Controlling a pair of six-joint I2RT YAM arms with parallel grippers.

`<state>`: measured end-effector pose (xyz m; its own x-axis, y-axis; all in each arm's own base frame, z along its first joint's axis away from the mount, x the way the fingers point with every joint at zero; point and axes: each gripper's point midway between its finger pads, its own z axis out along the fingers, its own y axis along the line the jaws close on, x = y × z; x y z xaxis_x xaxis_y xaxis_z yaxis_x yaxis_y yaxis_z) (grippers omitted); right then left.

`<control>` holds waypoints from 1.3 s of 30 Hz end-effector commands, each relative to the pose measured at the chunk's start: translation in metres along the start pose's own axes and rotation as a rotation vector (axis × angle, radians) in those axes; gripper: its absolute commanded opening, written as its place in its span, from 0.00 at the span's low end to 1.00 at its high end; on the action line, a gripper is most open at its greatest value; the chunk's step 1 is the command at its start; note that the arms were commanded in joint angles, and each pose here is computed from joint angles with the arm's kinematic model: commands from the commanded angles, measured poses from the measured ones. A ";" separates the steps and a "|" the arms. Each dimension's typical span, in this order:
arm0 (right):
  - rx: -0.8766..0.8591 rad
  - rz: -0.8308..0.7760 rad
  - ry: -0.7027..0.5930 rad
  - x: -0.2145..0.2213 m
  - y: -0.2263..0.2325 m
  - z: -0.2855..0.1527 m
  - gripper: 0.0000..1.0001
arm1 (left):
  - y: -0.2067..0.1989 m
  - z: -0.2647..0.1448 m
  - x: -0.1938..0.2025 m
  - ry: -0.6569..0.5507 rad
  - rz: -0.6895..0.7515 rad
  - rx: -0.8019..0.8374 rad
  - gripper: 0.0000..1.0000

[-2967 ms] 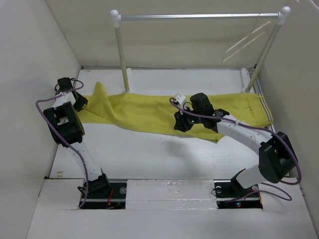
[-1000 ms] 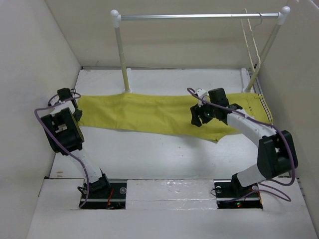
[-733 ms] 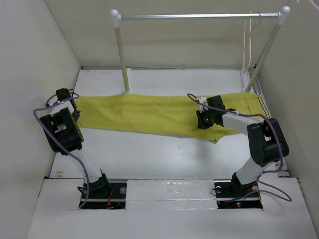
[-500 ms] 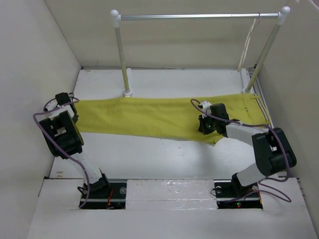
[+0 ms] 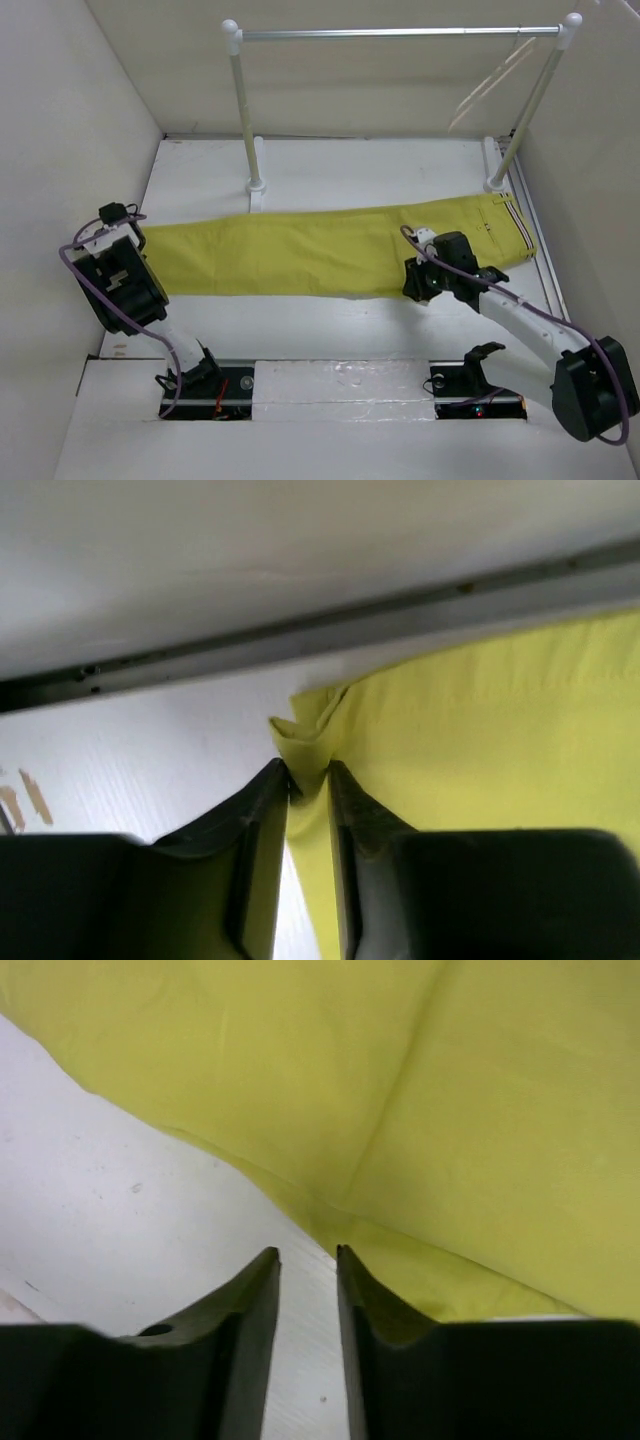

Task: Place the trousers on the hanger
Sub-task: Fold the trousers at the center of the board.

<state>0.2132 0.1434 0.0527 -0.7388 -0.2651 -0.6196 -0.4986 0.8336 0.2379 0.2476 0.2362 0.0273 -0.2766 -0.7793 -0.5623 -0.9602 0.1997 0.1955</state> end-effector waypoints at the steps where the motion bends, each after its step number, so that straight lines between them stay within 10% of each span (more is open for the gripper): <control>1: 0.044 0.007 -0.109 -0.047 -0.007 -0.029 0.37 | -0.004 -0.034 -0.017 0.003 -0.095 0.087 0.19; 9: 0.103 0.218 -0.345 -0.124 -0.084 -0.082 0.66 | -0.112 -0.216 -0.030 -0.234 0.032 0.644 0.54; 12: 0.195 0.364 -0.436 -0.119 -0.127 -0.100 0.73 | -0.148 -0.287 0.047 -0.208 0.237 0.927 0.32; 14: 0.257 0.469 -0.491 -0.107 -0.159 -0.116 0.77 | -0.160 -0.318 0.106 -0.135 0.365 1.094 0.00; 18: 0.342 0.700 -0.564 -0.064 -0.208 -0.136 0.79 | -0.149 -0.388 0.243 -0.054 0.648 1.317 0.00; 26: 0.406 0.971 -0.644 0.000 -0.271 -0.132 0.85 | -0.157 -0.386 0.341 0.011 0.881 1.318 0.00; 39: 0.306 1.059 -0.673 0.017 -0.288 -0.081 0.82 | -0.153 -0.298 0.349 0.012 0.957 1.088 0.00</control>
<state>0.3051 -0.1450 0.0455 -0.2980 0.8045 -0.5137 0.3640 0.5933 0.7180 0.3134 -0.2639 0.0595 -0.8090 -0.1014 -0.5790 0.0718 0.9606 -0.2686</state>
